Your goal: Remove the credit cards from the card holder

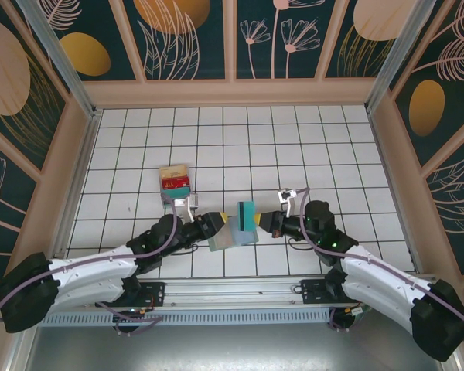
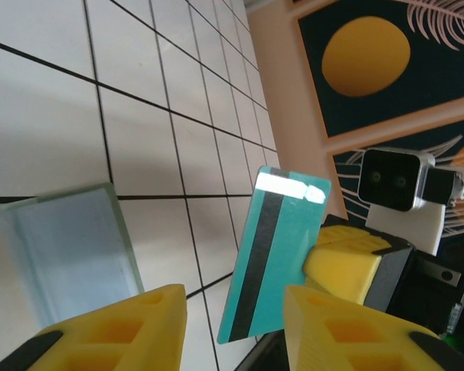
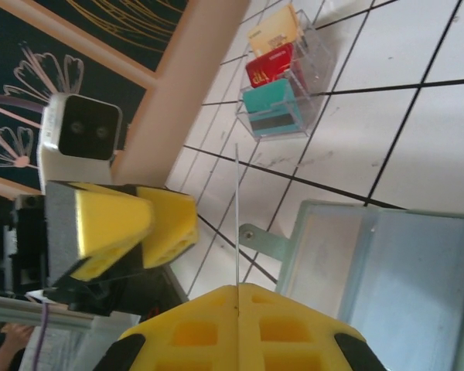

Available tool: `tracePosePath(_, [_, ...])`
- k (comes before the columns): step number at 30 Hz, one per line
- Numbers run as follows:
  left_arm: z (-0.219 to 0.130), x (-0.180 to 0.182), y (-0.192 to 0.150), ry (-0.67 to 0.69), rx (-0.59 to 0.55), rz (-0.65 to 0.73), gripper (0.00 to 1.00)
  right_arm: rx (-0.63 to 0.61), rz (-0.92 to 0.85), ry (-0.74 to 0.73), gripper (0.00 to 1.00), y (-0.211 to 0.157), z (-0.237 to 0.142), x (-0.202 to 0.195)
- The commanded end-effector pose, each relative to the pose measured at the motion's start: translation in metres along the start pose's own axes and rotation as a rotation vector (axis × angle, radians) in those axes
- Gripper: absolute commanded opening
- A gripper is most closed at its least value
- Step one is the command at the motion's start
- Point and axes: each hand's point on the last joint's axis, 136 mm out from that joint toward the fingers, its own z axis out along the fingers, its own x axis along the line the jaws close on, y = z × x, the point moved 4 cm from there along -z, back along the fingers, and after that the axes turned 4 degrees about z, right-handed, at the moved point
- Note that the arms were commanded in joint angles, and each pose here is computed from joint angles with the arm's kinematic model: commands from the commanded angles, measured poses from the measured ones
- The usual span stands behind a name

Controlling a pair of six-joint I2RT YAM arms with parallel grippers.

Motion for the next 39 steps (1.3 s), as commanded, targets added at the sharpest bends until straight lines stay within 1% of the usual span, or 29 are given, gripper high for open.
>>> tracePosePath(1, [0.004,-0.033,0.008,-0.147,0.002,0.006,0.36,-0.020,-0.021,0.119,0.00,0.005,-0.004,0.019])
tracePosePath(5, [0.007,-0.035,0.004,-0.170,0.028,0.002,0.31,-0.014,-0.026,0.140,0.00,0.006,-0.004,0.022])
tracePosePath(12, [0.008,-0.042,0.002,-0.211,0.049,0.007,0.31,-0.002,-0.022,0.157,0.00,0.004,-0.004,0.023])
tracePosePath(17, [0.012,-0.044,0.001,-0.220,0.061,0.004,0.27,0.007,-0.020,0.170,0.00,0.003,-0.004,0.024])
tracePosePath(23, [0.012,-0.049,0.003,-0.237,0.058,0.009,0.20,0.016,-0.020,0.171,0.00,0.001,-0.003,0.023])
tracePosePath(29, [0.014,-0.045,0.001,-0.213,0.068,0.014,0.24,0.017,-0.021,0.181,0.00,0.001,-0.004,0.025])
tracePosePath(35, [0.005,-0.025,0.009,-0.081,0.000,0.030,0.32,0.014,-0.025,0.177,0.00,0.002,-0.005,0.026])
tracePosePath(39, [0.001,-0.024,0.007,-0.085,0.002,0.024,0.29,0.017,-0.023,0.196,0.00,0.002,-0.005,0.029])
